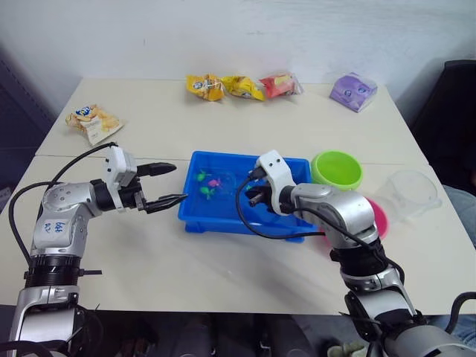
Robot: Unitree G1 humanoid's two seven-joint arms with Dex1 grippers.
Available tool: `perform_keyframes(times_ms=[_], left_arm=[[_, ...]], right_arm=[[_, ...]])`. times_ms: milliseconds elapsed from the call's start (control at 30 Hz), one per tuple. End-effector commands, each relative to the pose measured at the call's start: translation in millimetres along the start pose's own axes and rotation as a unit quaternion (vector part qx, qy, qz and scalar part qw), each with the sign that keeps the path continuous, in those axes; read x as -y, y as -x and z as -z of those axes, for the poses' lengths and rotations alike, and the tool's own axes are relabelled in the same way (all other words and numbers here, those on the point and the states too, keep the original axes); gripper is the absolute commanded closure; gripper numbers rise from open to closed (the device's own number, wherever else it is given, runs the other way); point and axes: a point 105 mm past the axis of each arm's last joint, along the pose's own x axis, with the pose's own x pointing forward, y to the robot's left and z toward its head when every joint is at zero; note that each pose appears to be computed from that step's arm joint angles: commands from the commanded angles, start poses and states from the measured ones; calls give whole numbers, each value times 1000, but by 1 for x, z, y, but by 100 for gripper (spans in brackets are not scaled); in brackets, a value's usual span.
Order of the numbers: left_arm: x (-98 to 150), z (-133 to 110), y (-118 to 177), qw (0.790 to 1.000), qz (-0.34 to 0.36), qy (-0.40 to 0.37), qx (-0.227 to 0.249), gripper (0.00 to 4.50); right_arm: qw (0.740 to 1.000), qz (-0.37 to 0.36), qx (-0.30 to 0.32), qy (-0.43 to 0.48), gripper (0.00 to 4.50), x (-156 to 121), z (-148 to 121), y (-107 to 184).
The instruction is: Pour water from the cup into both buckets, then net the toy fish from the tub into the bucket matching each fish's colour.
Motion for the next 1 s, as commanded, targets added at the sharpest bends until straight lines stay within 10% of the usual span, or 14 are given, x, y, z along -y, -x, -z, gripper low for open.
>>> perform_keyframes(times_ms=[33, 1000], left_arm=[[1, -9, 2, 1000, -1, -14, 14, 6], [2, -14, 2, 1000, 2, -16, 16, 6]], right_arm=[[999, -17, 33, -3, 450, -4, -7, -4], [986, -79, 111, 92, 450, -11, -5, 24]])
